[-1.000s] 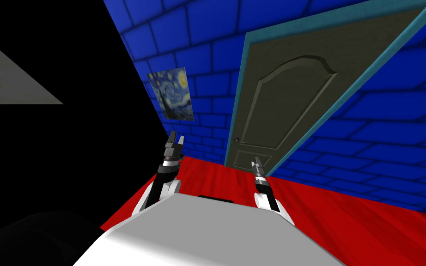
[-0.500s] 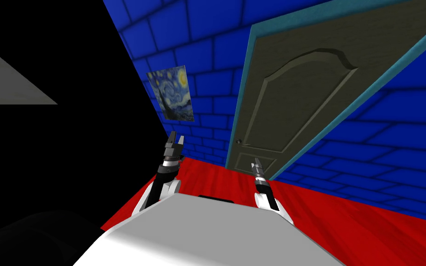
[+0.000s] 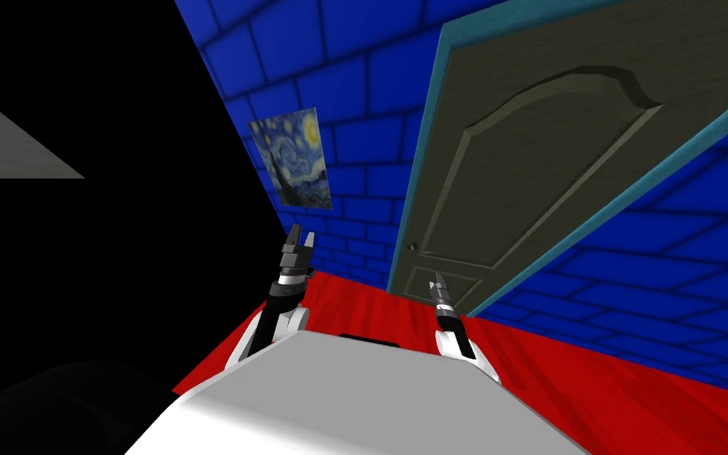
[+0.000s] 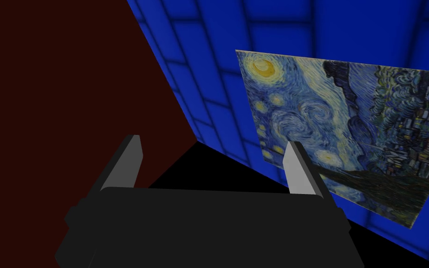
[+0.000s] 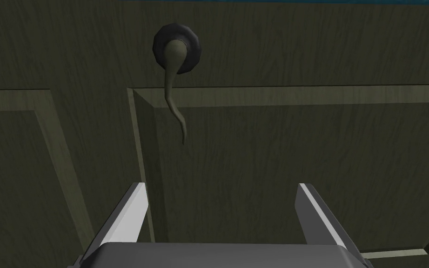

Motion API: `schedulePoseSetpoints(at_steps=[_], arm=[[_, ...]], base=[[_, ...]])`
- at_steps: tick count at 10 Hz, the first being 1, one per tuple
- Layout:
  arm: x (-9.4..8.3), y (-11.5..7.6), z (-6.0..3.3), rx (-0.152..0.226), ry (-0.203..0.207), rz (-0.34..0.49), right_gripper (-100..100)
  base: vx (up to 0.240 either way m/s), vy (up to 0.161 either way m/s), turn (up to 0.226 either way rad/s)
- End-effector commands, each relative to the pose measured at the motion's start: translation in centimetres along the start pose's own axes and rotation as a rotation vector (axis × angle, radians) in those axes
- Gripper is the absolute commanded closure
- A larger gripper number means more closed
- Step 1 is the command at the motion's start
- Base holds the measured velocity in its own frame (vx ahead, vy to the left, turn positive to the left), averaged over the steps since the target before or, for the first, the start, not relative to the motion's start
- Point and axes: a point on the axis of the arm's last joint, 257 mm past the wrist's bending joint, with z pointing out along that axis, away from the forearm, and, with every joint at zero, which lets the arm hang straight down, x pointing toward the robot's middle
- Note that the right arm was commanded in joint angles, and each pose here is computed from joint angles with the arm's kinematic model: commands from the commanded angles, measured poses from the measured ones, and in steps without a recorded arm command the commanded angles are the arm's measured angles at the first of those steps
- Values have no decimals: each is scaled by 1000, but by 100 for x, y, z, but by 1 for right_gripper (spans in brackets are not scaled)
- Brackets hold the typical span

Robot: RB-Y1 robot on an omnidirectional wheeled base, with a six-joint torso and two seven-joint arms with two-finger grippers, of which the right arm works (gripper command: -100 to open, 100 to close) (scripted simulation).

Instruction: Pull the door open

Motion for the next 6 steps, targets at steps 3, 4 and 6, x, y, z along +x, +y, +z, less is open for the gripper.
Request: schedulePoseSetpoints(at_steps=[3,4,6], arm=[[-63,-181,18,40,-8,8,-100],[-85,-243,20,54,-12,11,-100],[-120,-339,21,76,-17,16,-100]], base=[[133,-1,32],[150,-4,38],[151,6,36]])
